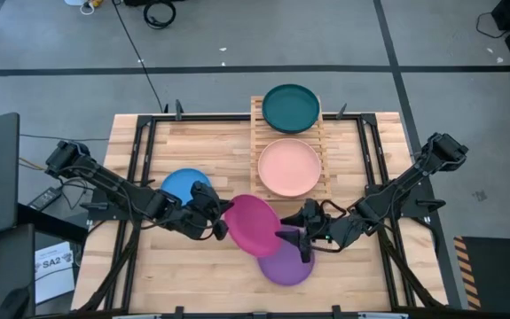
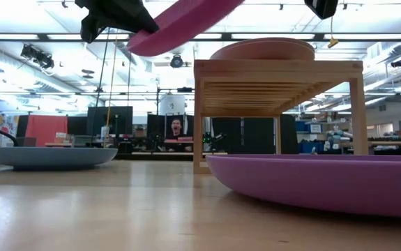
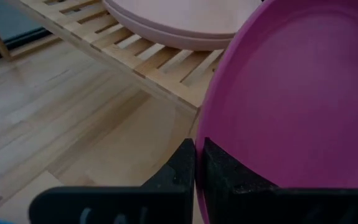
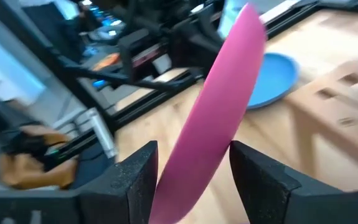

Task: Place and stack plates onto a shelf
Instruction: Stack the pink plate on top of the dark green plate

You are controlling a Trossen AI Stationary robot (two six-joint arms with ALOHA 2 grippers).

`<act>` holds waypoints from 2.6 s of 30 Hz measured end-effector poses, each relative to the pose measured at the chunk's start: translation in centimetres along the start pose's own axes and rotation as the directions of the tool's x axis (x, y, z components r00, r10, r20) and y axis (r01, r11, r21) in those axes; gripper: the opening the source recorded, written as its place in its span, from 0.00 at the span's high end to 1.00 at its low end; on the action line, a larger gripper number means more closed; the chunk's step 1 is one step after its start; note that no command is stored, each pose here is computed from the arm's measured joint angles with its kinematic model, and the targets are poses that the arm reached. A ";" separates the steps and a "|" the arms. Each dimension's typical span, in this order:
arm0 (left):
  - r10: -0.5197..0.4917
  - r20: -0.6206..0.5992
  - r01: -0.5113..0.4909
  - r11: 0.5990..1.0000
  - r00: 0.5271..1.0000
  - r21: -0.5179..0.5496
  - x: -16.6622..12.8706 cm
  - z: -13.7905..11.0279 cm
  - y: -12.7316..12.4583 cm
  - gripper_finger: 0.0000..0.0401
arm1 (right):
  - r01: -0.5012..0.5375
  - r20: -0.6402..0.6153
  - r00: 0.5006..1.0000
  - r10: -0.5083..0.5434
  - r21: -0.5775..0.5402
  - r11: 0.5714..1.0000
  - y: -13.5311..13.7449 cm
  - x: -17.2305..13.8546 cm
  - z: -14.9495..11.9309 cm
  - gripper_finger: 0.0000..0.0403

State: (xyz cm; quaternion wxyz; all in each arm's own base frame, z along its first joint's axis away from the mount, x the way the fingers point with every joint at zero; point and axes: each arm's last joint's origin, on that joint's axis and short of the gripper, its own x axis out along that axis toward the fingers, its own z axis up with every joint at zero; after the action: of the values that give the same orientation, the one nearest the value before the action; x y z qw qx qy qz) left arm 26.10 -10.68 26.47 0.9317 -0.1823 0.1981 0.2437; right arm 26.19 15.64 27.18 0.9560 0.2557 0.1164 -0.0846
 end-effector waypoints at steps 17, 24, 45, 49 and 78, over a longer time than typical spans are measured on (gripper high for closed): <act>0.042 0.109 -0.037 0.998 0.993 -0.049 0.0 0.6 -0.2 0.95 | 0.257 0.180 0.959 -0.219 -0.220 0.941 0.4 0.2 3.7 0.63; 0.056 0.129 -0.049 0.997 0.990 -0.056 0.0 0.7 -0.2 0.95 | 0.295 0.183 0.949 -0.256 -0.231 0.927 -0.3 0.6 4.0 0.75; 0.028 0.120 -0.020 0.997 0.992 -0.069 0.0 0.8 -0.4 0.89 | 0.359 0.206 0.927 -0.313 -0.243 0.901 -1.0 0.9 4.2 0.90; 0.026 0.122 -0.017 0.997 0.992 -0.072 0.0 0.8 -0.4 0.89 | 0.366 0.202 0.925 -0.321 -0.249 0.897 -1.1 0.9 4.1 0.91; -0.062 0.038 0.063 0.998 0.997 -0.026 0.0 0.6 -0.6 0.83 | 0.363 0.187 0.928 -0.322 -0.257 0.896 -1.2 0.9 3.8 0.93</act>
State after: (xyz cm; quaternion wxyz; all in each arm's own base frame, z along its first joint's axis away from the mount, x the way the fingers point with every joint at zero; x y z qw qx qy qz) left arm 26.60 -10.94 27.18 0.9400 -0.1964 0.1714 0.2203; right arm 27.49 12.58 29.62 0.9586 0.0835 0.1036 -0.2518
